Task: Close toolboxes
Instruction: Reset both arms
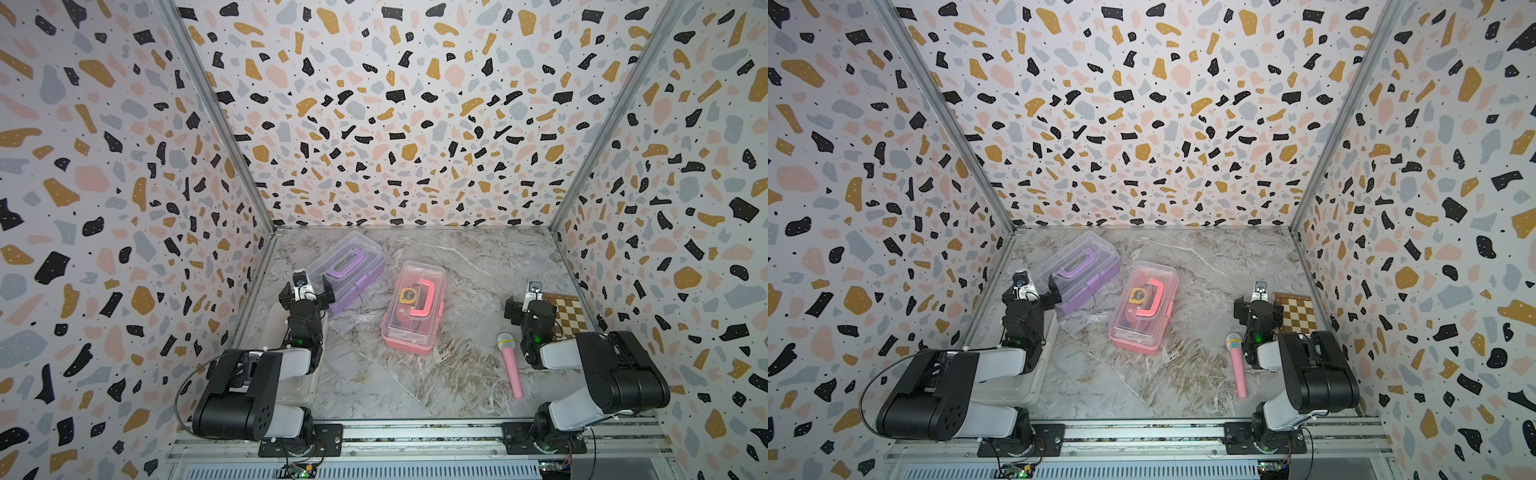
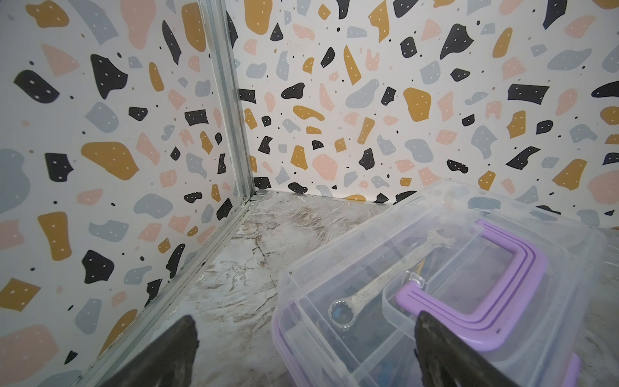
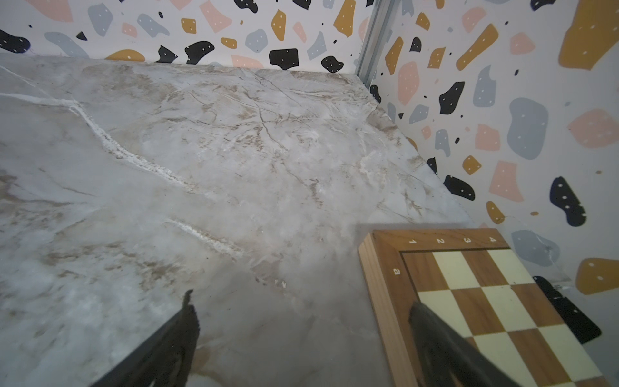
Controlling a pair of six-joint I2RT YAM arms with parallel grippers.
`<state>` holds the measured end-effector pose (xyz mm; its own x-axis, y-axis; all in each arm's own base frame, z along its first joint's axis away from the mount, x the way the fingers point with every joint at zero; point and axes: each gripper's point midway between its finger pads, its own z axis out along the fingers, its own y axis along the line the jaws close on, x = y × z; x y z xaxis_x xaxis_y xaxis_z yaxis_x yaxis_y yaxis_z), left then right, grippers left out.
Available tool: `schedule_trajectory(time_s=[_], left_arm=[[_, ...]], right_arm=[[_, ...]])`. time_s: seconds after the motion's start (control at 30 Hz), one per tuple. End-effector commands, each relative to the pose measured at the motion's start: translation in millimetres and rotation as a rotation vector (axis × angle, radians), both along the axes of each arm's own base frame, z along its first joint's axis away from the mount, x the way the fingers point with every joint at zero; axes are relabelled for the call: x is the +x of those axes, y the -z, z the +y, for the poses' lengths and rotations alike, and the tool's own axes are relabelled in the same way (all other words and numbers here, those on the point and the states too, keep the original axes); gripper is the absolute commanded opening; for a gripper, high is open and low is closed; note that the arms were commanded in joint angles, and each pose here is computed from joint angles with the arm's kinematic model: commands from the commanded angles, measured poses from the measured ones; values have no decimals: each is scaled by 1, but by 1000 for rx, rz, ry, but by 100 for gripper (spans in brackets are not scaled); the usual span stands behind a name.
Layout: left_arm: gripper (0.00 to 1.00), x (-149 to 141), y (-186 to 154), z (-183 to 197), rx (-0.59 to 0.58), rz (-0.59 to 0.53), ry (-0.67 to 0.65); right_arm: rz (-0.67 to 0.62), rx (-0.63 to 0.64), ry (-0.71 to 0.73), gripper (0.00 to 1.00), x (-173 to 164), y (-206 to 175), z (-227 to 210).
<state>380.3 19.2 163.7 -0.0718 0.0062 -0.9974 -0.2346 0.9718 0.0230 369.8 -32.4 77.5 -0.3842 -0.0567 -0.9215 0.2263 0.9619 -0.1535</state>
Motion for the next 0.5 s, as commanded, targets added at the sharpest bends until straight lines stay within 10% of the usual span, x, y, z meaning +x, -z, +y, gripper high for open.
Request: schedule_trajectory(time_s=[0.0,0.47], left_arm=[[99,-14,57,2,38,206,-6],[99,-14,58,6,34,213,-32]], right_arm=[[-33,11,14,100,6,-10,-2],[-34,10,14,100,6,-11,-2]])
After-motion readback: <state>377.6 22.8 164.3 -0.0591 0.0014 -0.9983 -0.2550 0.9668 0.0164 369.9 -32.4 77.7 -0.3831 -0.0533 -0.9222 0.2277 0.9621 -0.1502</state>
